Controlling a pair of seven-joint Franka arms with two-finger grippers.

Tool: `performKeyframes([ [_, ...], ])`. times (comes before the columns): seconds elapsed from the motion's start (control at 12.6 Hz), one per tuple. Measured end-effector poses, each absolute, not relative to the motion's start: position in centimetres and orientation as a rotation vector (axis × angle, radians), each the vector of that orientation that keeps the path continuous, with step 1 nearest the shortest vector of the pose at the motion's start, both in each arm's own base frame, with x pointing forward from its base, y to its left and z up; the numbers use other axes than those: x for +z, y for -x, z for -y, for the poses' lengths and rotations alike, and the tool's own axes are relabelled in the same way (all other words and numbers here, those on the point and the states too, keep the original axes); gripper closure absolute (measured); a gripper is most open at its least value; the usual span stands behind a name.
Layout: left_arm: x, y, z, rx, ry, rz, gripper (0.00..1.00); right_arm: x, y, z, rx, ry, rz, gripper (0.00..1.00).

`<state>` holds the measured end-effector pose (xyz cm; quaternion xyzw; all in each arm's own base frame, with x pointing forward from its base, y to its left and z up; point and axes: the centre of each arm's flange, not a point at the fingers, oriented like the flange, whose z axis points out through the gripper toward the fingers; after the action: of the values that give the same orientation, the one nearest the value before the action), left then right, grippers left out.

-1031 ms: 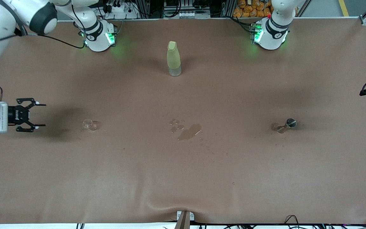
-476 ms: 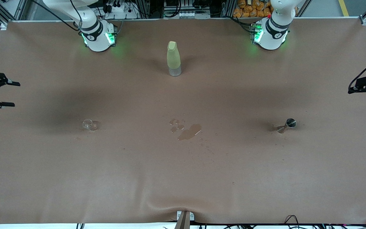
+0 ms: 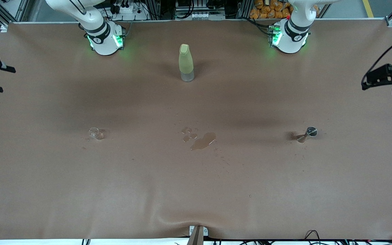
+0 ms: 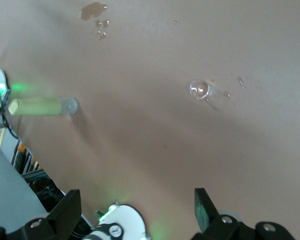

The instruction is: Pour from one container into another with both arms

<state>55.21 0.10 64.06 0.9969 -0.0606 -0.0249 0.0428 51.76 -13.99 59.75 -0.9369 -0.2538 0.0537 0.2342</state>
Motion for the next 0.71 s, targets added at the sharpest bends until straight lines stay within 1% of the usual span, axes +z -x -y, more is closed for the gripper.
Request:
performKeyframes([
  [0.32,65.4,-53.2,2.1,-0.059,-3.059,-0.005,0.0,65.3,-49.2,9.1,0.197,2.763,0.542,0.0],
  [0.71,66.7,-53.8,1.9,0.102,-3.139,-0.024,0.0,69.1,-47.1,2.3,0.229,3.003,0.327,0.0],
])
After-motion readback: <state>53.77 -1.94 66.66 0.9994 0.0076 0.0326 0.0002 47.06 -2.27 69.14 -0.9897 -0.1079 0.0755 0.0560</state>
